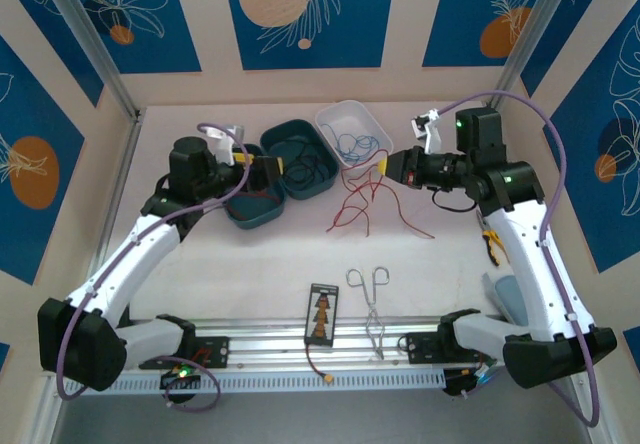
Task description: Untangle the cables
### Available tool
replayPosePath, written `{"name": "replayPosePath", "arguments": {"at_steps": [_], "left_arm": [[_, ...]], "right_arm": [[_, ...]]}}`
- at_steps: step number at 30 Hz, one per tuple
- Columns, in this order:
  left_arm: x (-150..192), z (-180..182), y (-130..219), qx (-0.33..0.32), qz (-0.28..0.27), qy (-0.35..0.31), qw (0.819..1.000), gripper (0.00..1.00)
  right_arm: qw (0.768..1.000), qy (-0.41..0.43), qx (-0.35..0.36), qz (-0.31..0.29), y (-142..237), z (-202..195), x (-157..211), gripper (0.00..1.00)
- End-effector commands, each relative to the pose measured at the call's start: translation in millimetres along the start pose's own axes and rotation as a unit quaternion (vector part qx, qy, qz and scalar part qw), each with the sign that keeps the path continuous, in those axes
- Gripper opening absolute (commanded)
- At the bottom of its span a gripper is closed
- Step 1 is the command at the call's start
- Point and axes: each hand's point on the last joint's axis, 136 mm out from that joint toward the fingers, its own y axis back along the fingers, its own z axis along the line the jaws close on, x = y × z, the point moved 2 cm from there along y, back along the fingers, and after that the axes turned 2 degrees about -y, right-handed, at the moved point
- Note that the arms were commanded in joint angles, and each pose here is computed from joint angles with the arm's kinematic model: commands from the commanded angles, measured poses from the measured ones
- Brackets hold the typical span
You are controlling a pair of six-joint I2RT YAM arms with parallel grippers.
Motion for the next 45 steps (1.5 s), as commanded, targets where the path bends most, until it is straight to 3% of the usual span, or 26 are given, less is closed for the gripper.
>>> {"name": "replayPosePath", "arguments": {"at_steps": [1,6,8,16,19,23,27,32,36,40,45], "left_arm": [[5,-39,-9,0.089,-0.004,-0.084,0.992,0.94],[28,-78,-44,0.118,-0.019,-0.183,0.976,0.75],[38,-96,-63,0.135,-0.019,-0.207,0.969,0.74],[54,-143,-125,0.188,-0.001,-0.22,0.957,0.7],[57,-152,-141,0.19,0.003,-0.217,0.958,0.62],[52,-152,-155,0.178,0.004,-0.19,0.966,0.42],[38,-156,-152,0.17,-0.005,-0.17,0.971,0.02],[27,-164,-140,0.171,0.023,-0.137,0.975,0.0],[10,-174,-124,0.182,0.01,-0.1,0.978,0.0],[-6,-179,-108,0.179,0.004,-0.072,0.981,0.0],[-28,-176,-76,0.159,-0.029,-0.061,0.985,0.0]], "right_arm": [[0.999,0.011,-0.032,-0.013,18,22,2,0.0],[0.998,0.013,-0.057,-0.011,24,33,4,0.0],[0.998,0.015,-0.063,-0.01,26,37,4,0.0],[0.998,0.017,-0.058,-0.014,31,35,10,0.0],[0.998,0.013,-0.052,-0.013,29,30,13,0.0],[0.999,0.006,-0.033,-0.02,28,19,15,0.0],[0.999,-0.003,0.005,-0.036,31,3,15,0.0],[0.995,-0.018,0.079,-0.06,33,-28,15,0.08],[0.994,-0.034,0.091,-0.047,20,-47,18,0.3],[0.993,-0.051,0.099,-0.046,12,-65,19,0.45],[0.991,-0.068,0.107,-0.044,4,-83,20,0.52]]}}
